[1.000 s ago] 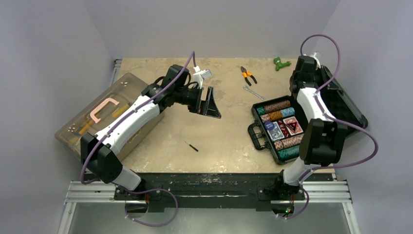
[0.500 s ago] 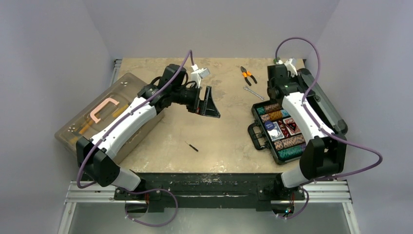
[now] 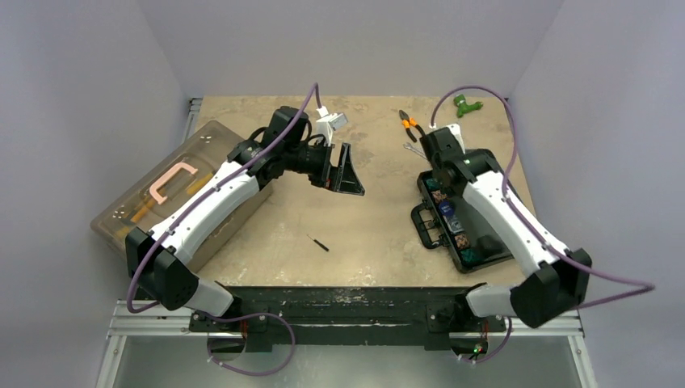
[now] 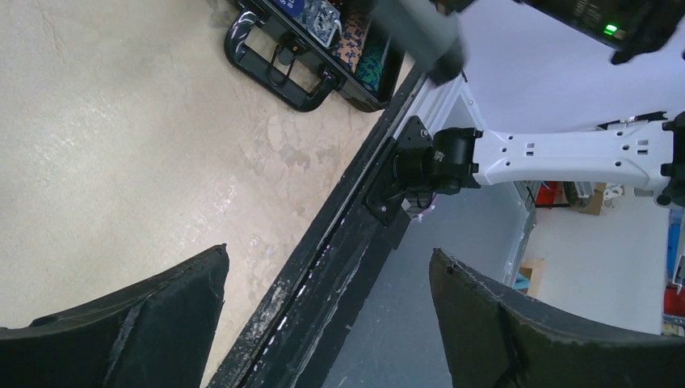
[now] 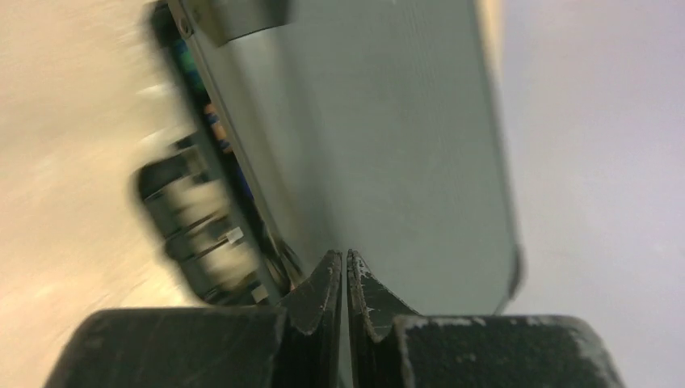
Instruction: Pack up texas hold em set
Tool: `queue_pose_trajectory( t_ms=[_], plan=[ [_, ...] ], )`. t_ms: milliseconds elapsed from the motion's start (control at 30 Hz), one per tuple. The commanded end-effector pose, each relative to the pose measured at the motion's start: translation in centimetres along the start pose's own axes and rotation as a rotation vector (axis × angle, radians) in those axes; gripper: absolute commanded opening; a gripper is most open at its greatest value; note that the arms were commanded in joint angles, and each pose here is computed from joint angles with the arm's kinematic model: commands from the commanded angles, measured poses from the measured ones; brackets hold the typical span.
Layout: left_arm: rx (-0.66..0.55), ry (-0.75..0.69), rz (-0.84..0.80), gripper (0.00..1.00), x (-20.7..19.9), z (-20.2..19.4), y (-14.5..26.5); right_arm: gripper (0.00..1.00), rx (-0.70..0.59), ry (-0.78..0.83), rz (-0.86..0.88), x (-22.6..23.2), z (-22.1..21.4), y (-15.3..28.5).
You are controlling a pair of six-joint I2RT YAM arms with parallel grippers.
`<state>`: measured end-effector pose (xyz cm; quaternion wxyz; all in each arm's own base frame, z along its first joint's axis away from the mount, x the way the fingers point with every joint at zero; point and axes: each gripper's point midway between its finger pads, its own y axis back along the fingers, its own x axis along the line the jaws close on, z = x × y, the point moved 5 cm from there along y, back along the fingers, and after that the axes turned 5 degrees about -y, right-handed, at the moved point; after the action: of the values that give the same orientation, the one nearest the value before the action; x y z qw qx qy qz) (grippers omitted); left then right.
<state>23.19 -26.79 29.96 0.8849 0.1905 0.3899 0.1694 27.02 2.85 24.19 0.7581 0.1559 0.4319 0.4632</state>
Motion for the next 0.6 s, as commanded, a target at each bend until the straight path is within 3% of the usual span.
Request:
queue_pose_trajectory(
  t_ms=[0,200,233,267,300,433,567],
  plan=[
    [-0.03,-0.061,0.008,0.91,-0.5,0.6,0.6,0.03,0.052,-0.165,0.636,5.4,-2.2,5.0],
    [-0.021,-0.067,0.035,0.91,0.0,0.5,0.4,0.03,-0.177,-0.274,0.815,4.8,-1.5,7.7],
    [-0.02,-0.067,0.038,0.91,0.1,0.5,0.3,0.18,-0.181,-0.282,0.734,4.4,-2.2,6.4],
    [-0.016,-0.063,0.04,0.91,0.3,0.4,0.2,0.89,-0.102,-0.521,0.671,4.6,-2.3,5.9],
    [-0.011,-0.06,0.041,0.91,0.5,0.4,0.0,0.98,-0.08,-0.552,0.624,4.5,-2.4,5.1],
    [0.008,-0.052,0.053,0.91,1.2,0.1,-0.6,0.99,0.046,-0.649,0.455,3.7,-3.0,0.3],
    [0.035,-0.033,0.053,0.9,2.0,-0.3,-1.7,0.86,0.002,-0.794,0.419,2.4,-2.2,-1.9]
  ],
)
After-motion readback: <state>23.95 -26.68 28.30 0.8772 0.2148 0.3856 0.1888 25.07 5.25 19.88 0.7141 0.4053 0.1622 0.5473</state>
